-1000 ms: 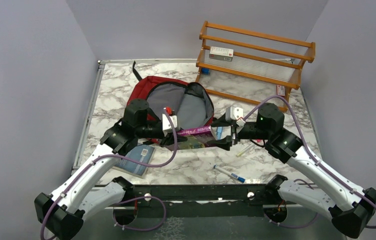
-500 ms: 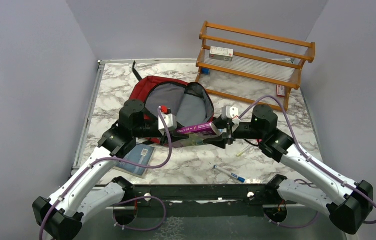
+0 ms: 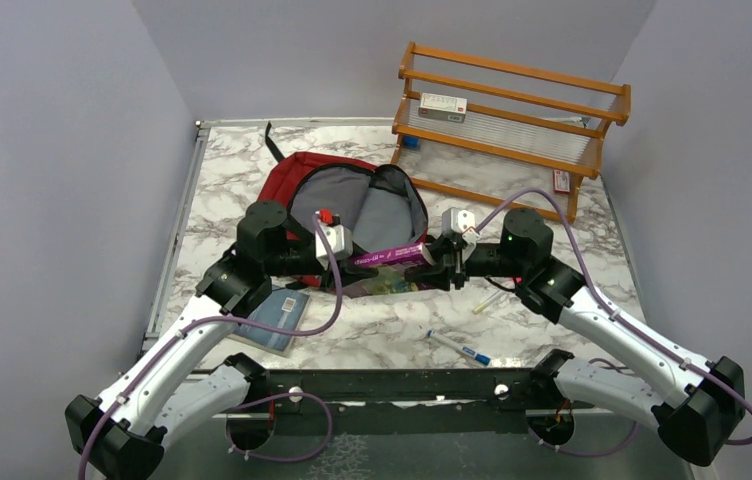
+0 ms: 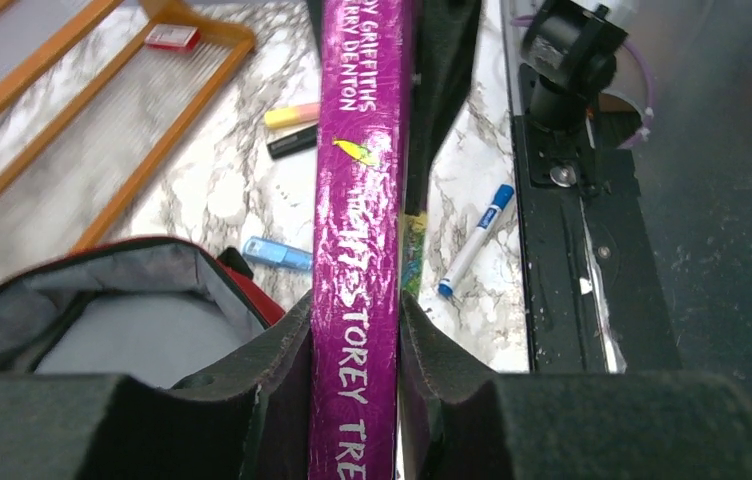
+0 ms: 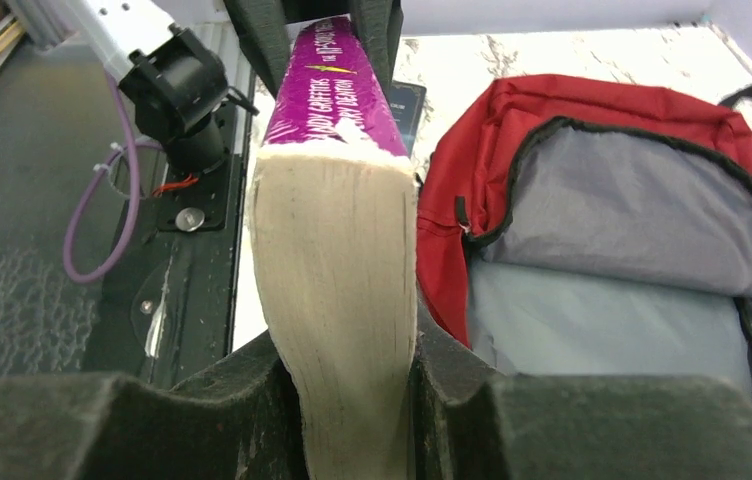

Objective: Pack the student bag
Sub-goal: Pick up the book from the center of the board, then place the book in the student bag.

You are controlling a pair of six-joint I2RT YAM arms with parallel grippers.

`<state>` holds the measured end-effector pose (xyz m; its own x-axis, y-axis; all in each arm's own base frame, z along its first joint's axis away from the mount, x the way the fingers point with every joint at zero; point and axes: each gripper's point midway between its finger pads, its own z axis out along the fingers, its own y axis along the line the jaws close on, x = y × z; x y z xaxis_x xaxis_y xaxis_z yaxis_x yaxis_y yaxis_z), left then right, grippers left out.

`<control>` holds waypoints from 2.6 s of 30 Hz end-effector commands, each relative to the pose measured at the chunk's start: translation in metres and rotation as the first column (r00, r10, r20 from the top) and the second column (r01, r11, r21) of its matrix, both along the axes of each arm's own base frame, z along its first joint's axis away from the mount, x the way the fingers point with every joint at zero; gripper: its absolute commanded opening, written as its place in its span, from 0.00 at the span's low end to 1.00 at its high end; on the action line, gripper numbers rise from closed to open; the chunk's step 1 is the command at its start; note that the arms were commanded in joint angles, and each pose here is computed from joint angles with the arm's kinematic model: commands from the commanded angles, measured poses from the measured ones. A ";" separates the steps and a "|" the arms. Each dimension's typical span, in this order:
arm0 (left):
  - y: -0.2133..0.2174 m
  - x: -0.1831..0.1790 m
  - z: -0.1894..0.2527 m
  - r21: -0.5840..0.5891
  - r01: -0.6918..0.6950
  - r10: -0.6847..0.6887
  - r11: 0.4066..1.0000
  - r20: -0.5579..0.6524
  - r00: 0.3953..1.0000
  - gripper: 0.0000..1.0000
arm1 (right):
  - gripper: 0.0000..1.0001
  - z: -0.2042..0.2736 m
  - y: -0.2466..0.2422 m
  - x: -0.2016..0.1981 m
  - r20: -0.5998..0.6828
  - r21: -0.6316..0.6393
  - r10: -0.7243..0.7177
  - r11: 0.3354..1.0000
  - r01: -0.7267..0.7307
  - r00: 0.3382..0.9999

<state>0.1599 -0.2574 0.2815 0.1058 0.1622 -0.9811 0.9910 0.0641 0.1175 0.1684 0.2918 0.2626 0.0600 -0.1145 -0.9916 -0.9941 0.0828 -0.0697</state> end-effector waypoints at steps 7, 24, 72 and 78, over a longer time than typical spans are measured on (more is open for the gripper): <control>0.004 0.056 0.020 -0.044 -0.273 0.274 0.961 0.026 0.961 0.73 | 0.01 0.014 -0.030 0.054 -0.165 0.085 -0.439 0.886 0.457 0.883; 0.055 0.198 -0.069 0.322 -0.822 0.873 0.469 -0.031 0.486 0.85 | 0.00 -0.006 -0.078 0.111 -0.571 -0.136 -0.758 0.467 0.874 0.316; 0.071 0.269 -0.166 0.571 -0.821 0.856 -0.018 0.433 0.283 0.07 | 0.01 0.005 -0.102 0.093 -0.745 -0.054 -0.633 0.373 0.926 0.211; 0.070 0.260 -0.124 0.518 -0.855 0.897 0.034 0.362 0.255 0.00 | 0.01 0.005 -0.090 0.099 -0.799 -0.059 -0.573 0.378 0.924 0.183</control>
